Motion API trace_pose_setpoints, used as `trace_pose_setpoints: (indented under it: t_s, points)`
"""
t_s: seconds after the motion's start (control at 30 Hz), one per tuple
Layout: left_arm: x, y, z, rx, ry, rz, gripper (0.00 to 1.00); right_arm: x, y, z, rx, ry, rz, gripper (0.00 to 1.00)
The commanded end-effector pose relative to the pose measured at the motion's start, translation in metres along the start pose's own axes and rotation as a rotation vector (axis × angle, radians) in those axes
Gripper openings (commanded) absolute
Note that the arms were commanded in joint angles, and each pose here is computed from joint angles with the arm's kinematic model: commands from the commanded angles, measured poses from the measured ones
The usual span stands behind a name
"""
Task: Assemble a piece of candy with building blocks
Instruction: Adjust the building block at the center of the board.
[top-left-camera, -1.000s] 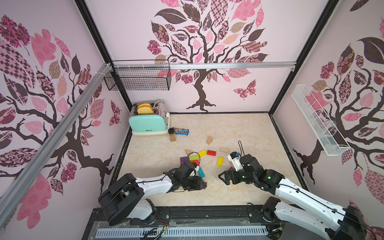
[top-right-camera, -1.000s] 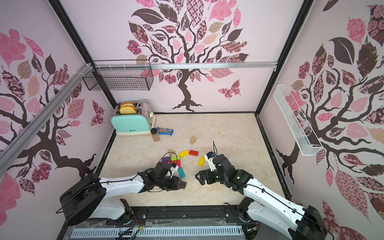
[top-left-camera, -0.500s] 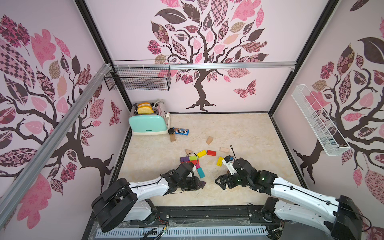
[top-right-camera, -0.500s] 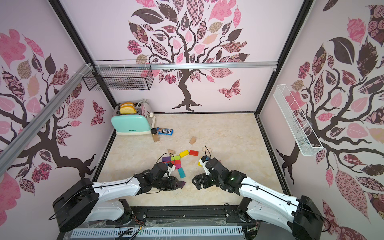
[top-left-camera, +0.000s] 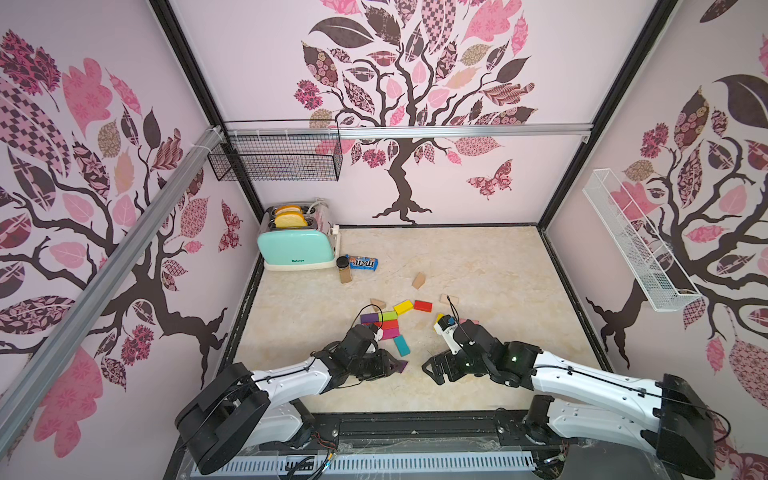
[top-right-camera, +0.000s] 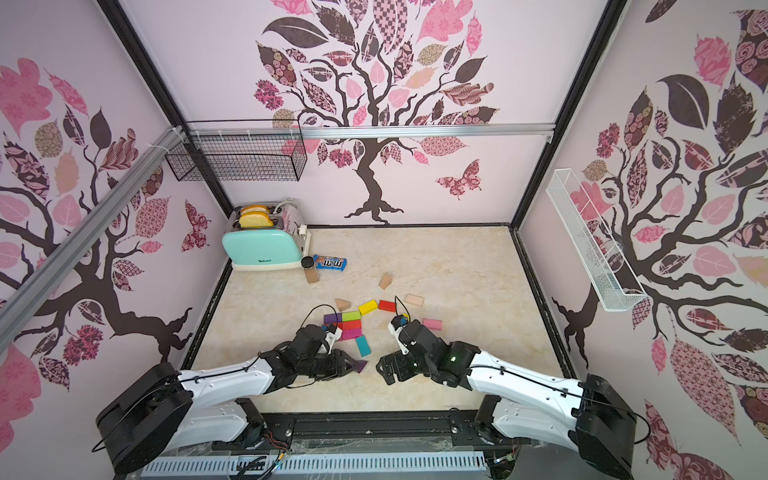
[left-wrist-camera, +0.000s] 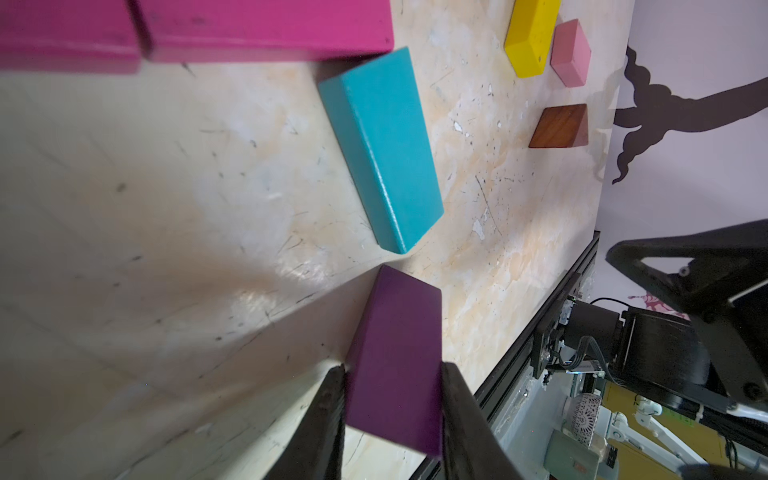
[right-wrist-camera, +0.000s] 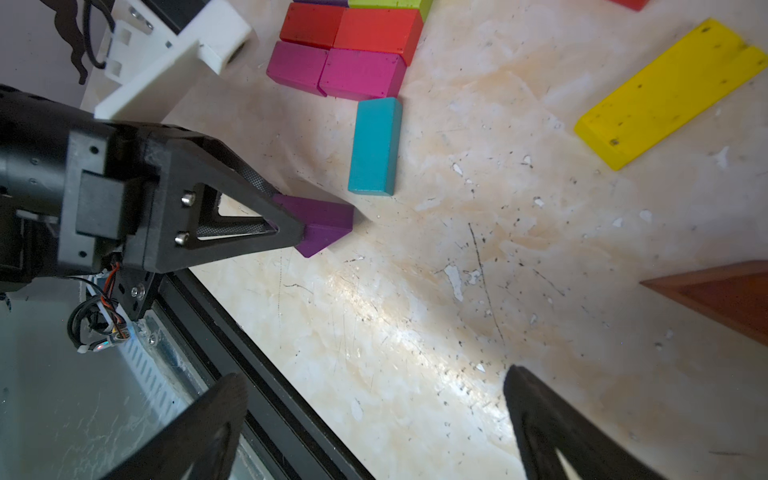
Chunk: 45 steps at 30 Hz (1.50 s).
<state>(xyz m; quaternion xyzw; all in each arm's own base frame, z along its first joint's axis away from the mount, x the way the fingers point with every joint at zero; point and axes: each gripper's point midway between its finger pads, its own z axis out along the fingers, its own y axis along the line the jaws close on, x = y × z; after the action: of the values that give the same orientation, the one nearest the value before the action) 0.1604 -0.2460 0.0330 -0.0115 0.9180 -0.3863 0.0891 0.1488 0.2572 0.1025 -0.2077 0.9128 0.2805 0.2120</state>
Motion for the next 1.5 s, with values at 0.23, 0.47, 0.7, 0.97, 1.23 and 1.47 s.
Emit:
trace_pose_setpoints:
  t_s: [0.23, 0.47, 0.7, 0.97, 1.23, 1.47]
  points:
    - [0.024, 0.061, -0.008, -0.211, 0.044, -0.072, 0.32, -0.02, 0.031, 0.012, -0.032, -0.019, -0.034, 0.99]
    - [0.022, 0.064, -0.009, -0.207, 0.031, -0.084, 0.37, -0.02, 0.035, 0.019, -0.031, -0.004, -0.042, 0.99]
    - [0.021, 0.071, -0.011, -0.229, 0.013, -0.09, 0.49, -0.019, 0.036, 0.024, -0.032, 0.009, -0.05, 0.99]
    - [0.017, 0.069, -0.018, -0.23, -0.016, -0.086, 0.5, -0.018, 0.039, 0.029, -0.041, 0.02, -0.056, 0.99]
    - [0.015, 0.071, -0.023, -0.246, -0.03, -0.09, 0.38, -0.017, 0.038, 0.029, -0.041, 0.018, -0.061, 0.99]
    - [0.016, 0.059, -0.023, -0.173, -0.036, -0.142, 0.29, -0.016, 0.038, 0.028, -0.041, 0.016, -0.063, 0.99]
